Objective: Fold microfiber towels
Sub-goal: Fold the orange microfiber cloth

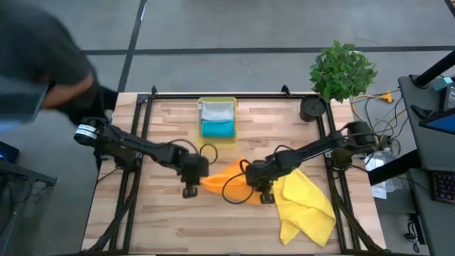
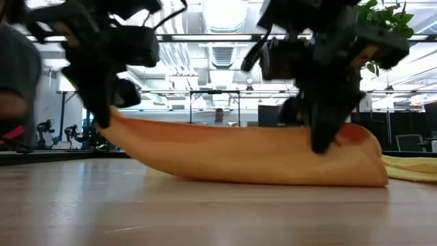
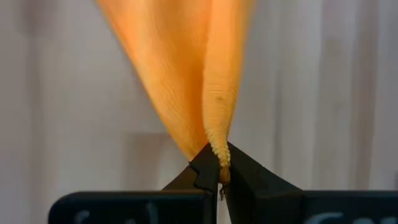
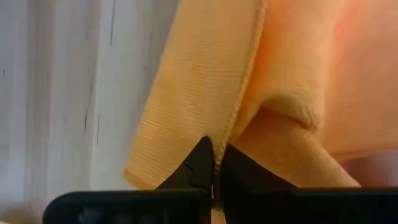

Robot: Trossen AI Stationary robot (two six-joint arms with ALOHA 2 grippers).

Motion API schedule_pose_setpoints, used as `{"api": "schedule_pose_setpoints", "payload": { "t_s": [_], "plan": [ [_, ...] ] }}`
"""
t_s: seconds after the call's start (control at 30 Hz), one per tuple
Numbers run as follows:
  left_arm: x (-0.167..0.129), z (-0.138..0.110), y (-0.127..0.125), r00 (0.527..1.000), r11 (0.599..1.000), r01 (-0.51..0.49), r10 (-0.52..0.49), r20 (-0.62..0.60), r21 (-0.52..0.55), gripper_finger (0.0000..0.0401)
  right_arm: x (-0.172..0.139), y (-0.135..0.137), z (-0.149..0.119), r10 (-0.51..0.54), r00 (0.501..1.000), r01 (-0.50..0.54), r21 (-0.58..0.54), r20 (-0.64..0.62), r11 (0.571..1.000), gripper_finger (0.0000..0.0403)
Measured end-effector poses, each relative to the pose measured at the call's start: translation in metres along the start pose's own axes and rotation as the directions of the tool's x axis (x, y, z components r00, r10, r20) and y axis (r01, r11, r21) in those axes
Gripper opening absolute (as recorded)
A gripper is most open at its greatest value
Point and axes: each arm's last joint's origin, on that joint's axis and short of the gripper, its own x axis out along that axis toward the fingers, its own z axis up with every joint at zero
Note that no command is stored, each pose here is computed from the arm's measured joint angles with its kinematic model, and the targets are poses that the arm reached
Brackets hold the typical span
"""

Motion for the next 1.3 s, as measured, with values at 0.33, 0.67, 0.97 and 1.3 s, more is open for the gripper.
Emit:
{"api": "schedule_pose_setpoints", "payload": {
  "t_s": [0.33, 0.67, 0.97, 1.3],
  "plan": [
    [0.011, -0.011, -0.018, 0.998, 0.999, 0.054, -0.054, 0.04, 0.001, 0.0, 0.022, -0.002, -0.003, 0.101, 0.993, -0.099, 0.046, -0.059, 0.994, 0.0009],
    [0.011, -0.011, -0.018, 0.997, 0.998, 0.057, -0.057, 0.046, 0.004, 0.0, 0.001, 0.004, 0.004, 0.118, 0.993, -0.119, 0.015, 0.029, 0.993, 0.0009],
    [0.011, -0.011, -0.018, 0.997, 0.998, 0.058, -0.058, 0.047, 0.004, 0.0, 0.001, 0.004, 0.003, 0.118, 0.993, -0.119, 0.015, 0.029, 0.993, 0.0009],
    [0.011, -0.009, -0.019, 0.996, 0.998, 0.065, -0.065, 0.064, 0.0, 0.0, 0.004, 0.002, -0.001, 0.126, 0.992, -0.128, 0.072, 0.027, 0.989, 0.004]
  ]
}}
